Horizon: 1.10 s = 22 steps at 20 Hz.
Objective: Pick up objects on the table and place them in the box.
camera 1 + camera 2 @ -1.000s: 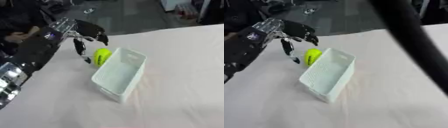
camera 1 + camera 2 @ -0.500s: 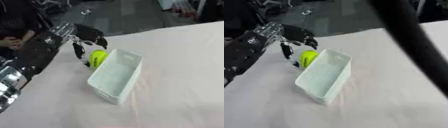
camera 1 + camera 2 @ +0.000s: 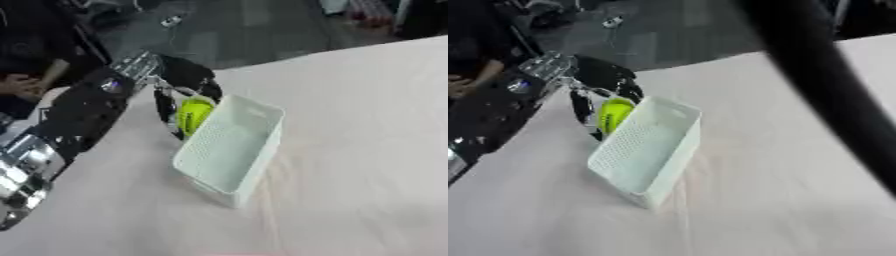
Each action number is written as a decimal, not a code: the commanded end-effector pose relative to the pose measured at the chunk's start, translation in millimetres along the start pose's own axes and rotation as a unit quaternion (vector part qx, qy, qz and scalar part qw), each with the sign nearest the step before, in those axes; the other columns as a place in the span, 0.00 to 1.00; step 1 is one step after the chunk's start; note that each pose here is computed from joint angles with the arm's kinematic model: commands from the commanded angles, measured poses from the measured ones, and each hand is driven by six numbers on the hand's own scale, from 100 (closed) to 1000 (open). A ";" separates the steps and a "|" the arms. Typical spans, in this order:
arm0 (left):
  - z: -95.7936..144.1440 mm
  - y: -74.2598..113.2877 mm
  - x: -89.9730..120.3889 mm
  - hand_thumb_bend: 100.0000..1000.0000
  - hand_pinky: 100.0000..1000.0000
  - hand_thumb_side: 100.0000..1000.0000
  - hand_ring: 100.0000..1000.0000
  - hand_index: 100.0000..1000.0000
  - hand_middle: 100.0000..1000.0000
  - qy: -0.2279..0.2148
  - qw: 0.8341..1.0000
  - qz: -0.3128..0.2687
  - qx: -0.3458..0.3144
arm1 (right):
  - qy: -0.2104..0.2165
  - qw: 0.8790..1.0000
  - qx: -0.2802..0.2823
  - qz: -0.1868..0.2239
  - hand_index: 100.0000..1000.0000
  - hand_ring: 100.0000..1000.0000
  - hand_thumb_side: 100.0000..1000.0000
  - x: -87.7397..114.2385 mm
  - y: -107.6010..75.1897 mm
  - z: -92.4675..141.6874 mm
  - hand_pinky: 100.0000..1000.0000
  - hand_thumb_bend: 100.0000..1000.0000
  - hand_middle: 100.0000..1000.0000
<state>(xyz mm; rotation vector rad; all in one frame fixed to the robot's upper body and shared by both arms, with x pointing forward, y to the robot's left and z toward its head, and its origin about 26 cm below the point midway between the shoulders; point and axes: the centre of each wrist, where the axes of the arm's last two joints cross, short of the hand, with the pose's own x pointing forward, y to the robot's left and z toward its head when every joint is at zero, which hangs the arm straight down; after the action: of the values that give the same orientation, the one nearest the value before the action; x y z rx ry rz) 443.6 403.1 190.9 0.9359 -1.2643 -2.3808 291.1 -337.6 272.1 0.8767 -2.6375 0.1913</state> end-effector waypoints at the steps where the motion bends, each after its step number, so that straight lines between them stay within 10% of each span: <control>1: 8.5 4.8 -8.7 0.59 0.95 0.55 0.86 0.91 0.87 0.016 1.000 -0.008 -0.007 | -0.006 1.000 0.022 0.004 0.61 0.39 0.95 6.9 2.1 -11.9 0.14 0.00 0.45; 10: 24.4 -24.9 -16.7 0.66 0.93 0.43 0.98 0.98 0.96 0.059 0.997 0.037 -0.020 | -0.008 1.000 0.027 0.001 0.61 0.39 0.95 4.5 3.4 -12.0 0.14 0.00 0.45; 13: 27.7 -35.7 -16.3 0.70 0.52 0.18 0.76 0.98 0.92 0.068 0.996 0.062 -0.024 | -0.008 1.000 0.027 0.002 0.61 0.39 0.95 4.8 3.1 -11.6 0.14 0.00 0.45; 14: 28.5 -39.4 -15.6 0.70 0.58 0.22 0.82 0.99 0.93 0.069 0.995 0.071 -0.025 | -0.008 1.000 0.027 0.002 0.61 0.39 0.95 4.9 3.0 -11.4 0.14 0.00 0.45; 15: 29.1 -42.5 -14.8 0.68 0.31 0.08 0.56 0.96 0.83 0.071 0.994 0.080 -0.024 | -0.008 1.000 0.027 0.002 0.61 0.39 0.95 4.9 3.0 -11.2 0.14 0.00 0.45; 16: 29.7 -45.8 -13.9 0.69 0.36 0.09 0.61 0.96 0.85 0.072 0.993 0.088 -0.023 | -0.008 1.000 0.027 0.002 0.61 0.39 0.95 5.0 2.9 -11.0 0.14 0.00 0.45; 19: 28.5 -55.7 -8.2 0.59 0.03 0.17 0.34 0.87 0.62 0.071 0.991 0.113 -0.011 | -0.008 1.000 0.027 0.003 0.61 0.39 0.95 4.9 2.7 -9.9 0.14 0.00 0.45; 22: 25.6 -63.6 -2.3 0.47 0.00 0.28 0.28 0.81 0.54 0.068 0.988 0.135 0.005 | -0.008 1.000 0.027 0.003 0.61 0.39 0.95 4.4 2.6 -8.4 0.14 0.00 0.45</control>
<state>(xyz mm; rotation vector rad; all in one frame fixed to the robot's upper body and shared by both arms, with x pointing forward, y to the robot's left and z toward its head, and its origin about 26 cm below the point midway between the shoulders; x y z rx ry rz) 434.7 449.5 150.3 0.8575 -1.2800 -2.0831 292.0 -335.7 274.6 0.8973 -2.6460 0.2169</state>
